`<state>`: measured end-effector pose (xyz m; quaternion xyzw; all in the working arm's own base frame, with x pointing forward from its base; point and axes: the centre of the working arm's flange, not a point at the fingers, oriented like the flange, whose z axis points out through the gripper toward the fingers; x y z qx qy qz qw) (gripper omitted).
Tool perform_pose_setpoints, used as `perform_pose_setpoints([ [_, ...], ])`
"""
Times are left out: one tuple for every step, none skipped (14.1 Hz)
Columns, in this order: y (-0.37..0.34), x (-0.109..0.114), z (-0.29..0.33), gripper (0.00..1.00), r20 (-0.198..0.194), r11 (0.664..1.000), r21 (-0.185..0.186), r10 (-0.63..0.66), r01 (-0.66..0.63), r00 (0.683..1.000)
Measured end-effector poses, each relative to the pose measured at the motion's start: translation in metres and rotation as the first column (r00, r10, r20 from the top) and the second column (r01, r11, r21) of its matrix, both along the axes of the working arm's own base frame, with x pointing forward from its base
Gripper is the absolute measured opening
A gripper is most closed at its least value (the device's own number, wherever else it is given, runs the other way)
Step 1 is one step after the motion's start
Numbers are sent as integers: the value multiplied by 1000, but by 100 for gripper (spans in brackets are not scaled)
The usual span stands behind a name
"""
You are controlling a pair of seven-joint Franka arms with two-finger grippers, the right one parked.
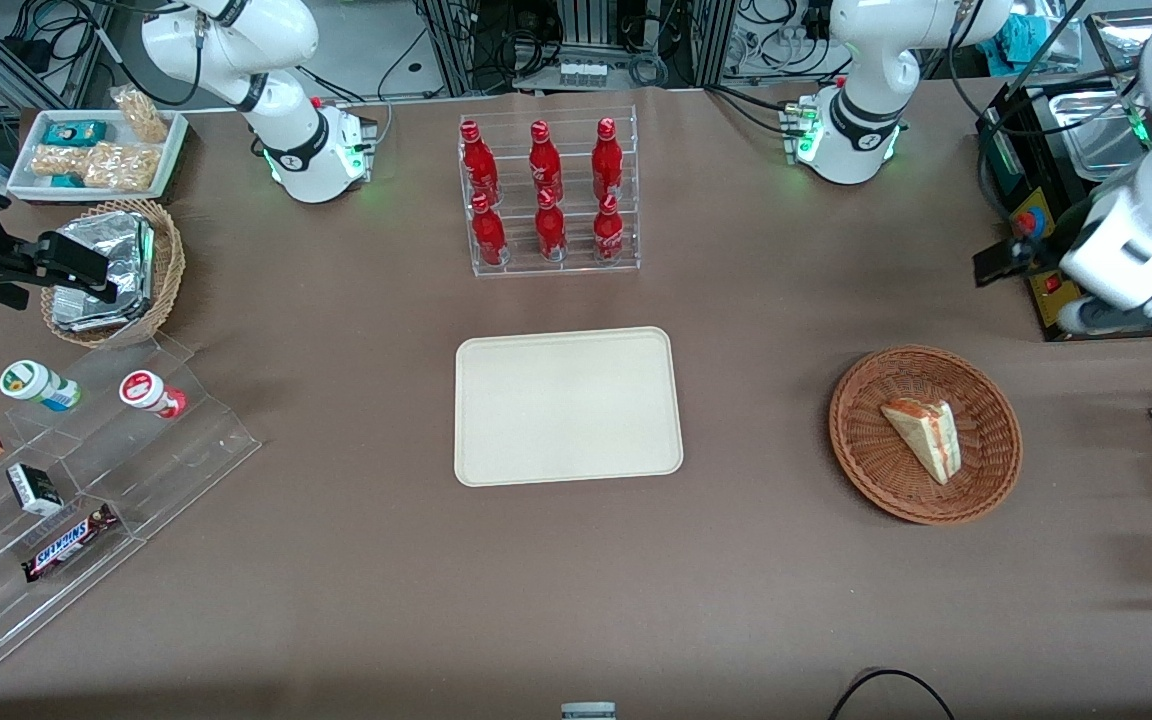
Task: Place sandwich from basket to tray
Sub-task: 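Move the left gripper from rest toward the wicker basket, then lower the open left gripper over the sandwich and close on it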
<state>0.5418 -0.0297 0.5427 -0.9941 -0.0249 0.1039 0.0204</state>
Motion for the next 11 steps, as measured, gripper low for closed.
perform_pose_setpoints([
  [0,5,-23,100,11,1000,0,-1,1,1000],
  [0,9,-47,100,24,1000,0,-3,3,1000],
  [0,11,-73,100,44,1000,-1,-4,4,999],
  [1,11,-97,100,65,1000,-3,-5,5,998],
  [3,9,-119,100,86,1000,-5,-3,3,996],
  [7,7,-138,100,103,1000,-7,4,-3,995],
  [13,6,-155,100,113,1000,-8,21,-21,993],
  [20,7,-168,100,119,998,-8,55,-54,991],
  [26,10,-180,100,126,995,-7,98,-98,987],
  [30,14,-190,100,137,990,-6,142,-143,980],
  [31,18,-199,100,151,983,-7,184,-185,971],
])
